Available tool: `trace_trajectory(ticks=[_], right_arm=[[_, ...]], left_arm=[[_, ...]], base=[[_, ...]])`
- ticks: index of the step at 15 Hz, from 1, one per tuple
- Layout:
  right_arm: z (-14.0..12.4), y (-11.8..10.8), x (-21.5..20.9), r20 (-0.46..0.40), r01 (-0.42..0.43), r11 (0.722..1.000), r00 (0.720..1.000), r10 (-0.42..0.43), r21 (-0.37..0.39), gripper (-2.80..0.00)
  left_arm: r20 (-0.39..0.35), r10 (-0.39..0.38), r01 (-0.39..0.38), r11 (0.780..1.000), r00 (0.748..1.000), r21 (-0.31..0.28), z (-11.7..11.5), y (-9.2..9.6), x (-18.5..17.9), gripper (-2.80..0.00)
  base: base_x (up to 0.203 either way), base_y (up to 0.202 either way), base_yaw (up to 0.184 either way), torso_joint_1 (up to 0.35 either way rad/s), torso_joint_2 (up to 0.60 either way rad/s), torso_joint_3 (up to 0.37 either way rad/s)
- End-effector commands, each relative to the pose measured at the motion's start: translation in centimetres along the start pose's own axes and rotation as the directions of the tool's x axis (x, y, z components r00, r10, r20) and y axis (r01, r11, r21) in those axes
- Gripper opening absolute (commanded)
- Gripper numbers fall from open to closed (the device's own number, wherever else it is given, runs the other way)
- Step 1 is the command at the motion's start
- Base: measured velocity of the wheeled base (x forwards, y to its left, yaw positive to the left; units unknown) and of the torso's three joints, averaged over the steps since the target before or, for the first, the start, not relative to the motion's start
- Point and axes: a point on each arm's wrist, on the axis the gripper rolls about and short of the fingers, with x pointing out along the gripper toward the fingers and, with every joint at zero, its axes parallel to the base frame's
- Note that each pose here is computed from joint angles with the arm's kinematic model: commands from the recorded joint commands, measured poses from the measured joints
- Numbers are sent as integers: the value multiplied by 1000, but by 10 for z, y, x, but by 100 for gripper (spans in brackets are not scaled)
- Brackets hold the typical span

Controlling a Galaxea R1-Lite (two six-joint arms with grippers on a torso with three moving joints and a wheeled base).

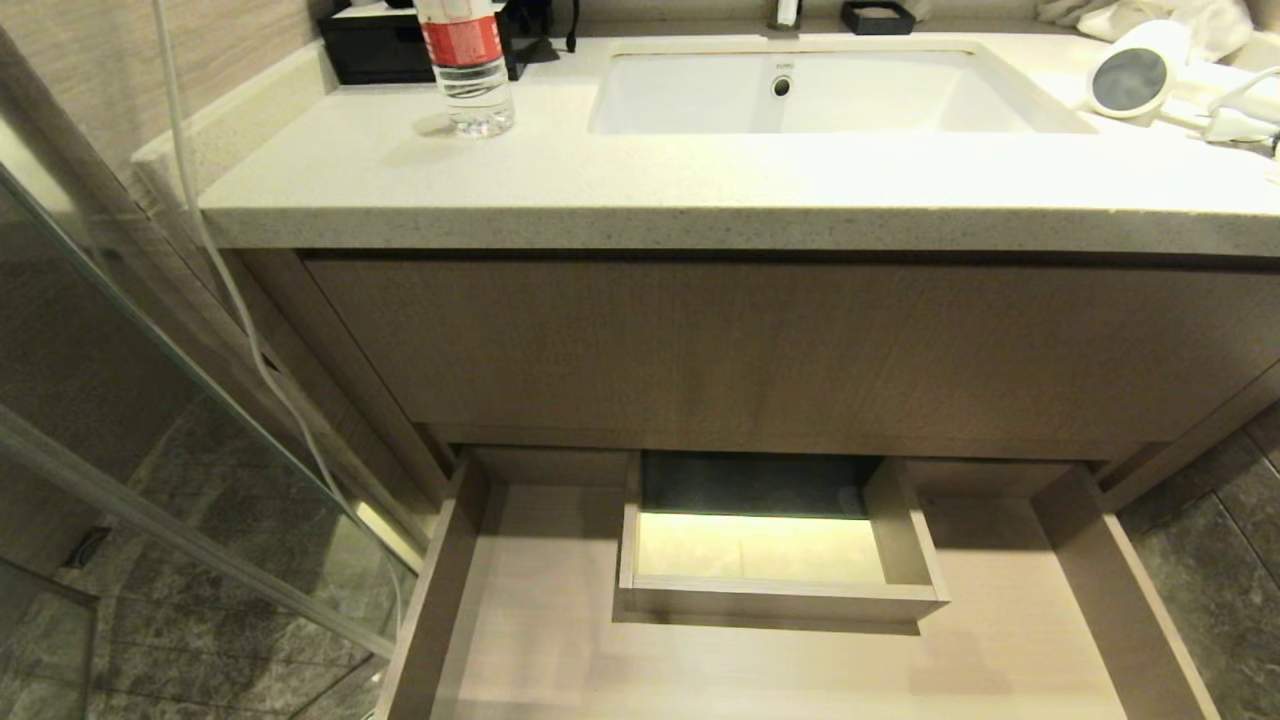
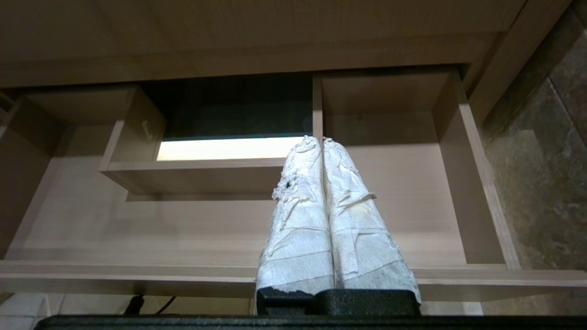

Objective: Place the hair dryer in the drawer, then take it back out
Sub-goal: Pick up the hairdryer

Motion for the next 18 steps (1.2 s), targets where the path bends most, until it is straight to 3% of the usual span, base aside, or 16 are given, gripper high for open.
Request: trace_trajectory(ticks=[1, 18], right_arm=[[0, 0, 0, -2, 1, 1000, 1000, -1, 1, -280], [0, 0, 0, -2, 1, 1000, 1000, -1, -2, -280]], left_arm=[[1, 0, 0, 1000, 1000, 0, 0, 0, 0, -280], [0, 0, 0, 1000, 1000, 0, 0, 0, 0, -280]], base=[[0, 0, 0, 144, -400, -267], [0, 0, 0, 216, -531, -314]])
